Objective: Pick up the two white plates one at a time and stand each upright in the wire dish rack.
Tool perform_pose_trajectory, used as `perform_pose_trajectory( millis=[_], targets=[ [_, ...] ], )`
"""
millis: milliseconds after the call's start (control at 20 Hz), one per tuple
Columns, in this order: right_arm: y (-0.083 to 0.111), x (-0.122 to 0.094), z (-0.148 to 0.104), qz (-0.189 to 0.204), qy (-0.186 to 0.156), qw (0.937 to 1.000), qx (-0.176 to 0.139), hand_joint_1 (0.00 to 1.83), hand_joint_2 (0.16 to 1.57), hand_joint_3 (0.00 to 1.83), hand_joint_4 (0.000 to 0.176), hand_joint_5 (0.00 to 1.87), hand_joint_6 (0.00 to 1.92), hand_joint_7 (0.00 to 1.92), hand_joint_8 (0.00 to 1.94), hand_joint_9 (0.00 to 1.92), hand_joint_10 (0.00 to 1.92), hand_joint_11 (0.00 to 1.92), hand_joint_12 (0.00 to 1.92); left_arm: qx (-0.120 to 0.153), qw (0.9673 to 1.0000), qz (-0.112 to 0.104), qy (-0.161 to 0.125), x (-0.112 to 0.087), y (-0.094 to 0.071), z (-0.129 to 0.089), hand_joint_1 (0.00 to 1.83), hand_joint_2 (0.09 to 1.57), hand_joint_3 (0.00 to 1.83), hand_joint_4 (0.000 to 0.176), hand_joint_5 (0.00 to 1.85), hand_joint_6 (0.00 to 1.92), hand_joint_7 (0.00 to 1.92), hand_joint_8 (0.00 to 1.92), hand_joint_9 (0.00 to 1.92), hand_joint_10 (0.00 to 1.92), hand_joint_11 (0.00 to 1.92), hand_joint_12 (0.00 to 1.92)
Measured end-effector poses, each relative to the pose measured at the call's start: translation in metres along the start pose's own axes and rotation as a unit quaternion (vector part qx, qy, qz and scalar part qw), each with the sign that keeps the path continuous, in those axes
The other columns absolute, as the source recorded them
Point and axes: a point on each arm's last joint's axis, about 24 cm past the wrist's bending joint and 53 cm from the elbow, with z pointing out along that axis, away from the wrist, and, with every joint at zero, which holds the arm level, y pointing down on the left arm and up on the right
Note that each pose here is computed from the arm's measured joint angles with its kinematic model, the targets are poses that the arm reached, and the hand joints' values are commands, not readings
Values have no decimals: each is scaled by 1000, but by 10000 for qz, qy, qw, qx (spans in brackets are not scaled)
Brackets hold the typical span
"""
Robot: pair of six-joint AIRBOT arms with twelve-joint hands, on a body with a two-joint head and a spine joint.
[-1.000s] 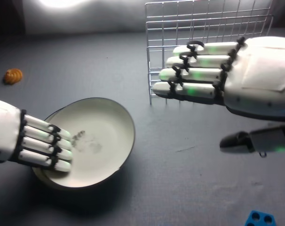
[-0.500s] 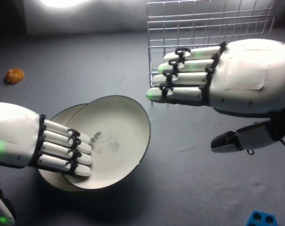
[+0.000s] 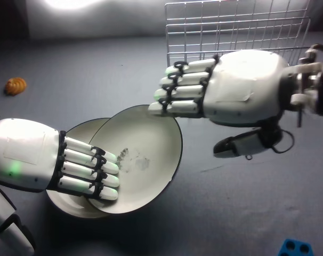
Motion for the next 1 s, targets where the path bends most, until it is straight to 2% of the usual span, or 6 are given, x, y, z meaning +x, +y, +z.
perform_pose_trajectory(
  millis=[150,550,850,900,950,1000],
  targets=[
    [14,6,11,-265,63,9994,-195,846,1177,3,0,0,0,0,0,0,0,0,0,3,10000,-84,-50,-2,0,0,0,1030,0,0,20,2,0,0,0,0,0,0],
    [35,21,39,-503,155,9976,-455,781,1204,10,0,0,0,0,0,0,0,0,0,67,9996,-204,-172,-12,-6,9,0,1038,1,0,36,3,0,0,0,0,0,0],
    [31,25,57,-590,166,9972,-436,749,1228,11,0,19,5,5,0,7,2,18,15,63,9996,-203,-183,-12,-7,10,0,1039,2,0,28,2,0,0,0,0,0,0],
    [31,25,58,-618,166,9970,-439,882,1201,4,0,143,11,134,24,96,4,3,281,63,9996,-201,-183,-12,-7,10,0,1045,4,0,41,6,6,2,0,0,0,0],
    [32,25,58,-629,166,9969,-443,882,1201,4,0,143,11,134,24,96,4,3,281,63,9996,-193,-183,-12,-7,10,0,1045,4,0,41,6,6,2,0,0,0,0],
    [32,26,58,-643,165,9968,-451,911,1205,3,0,184,13,173,20,122,6,0,403,65,9997,-181,-181,-12,-7,10,0,1043,3,0,45,7,8,3,2,1,0,0]
  ],
)
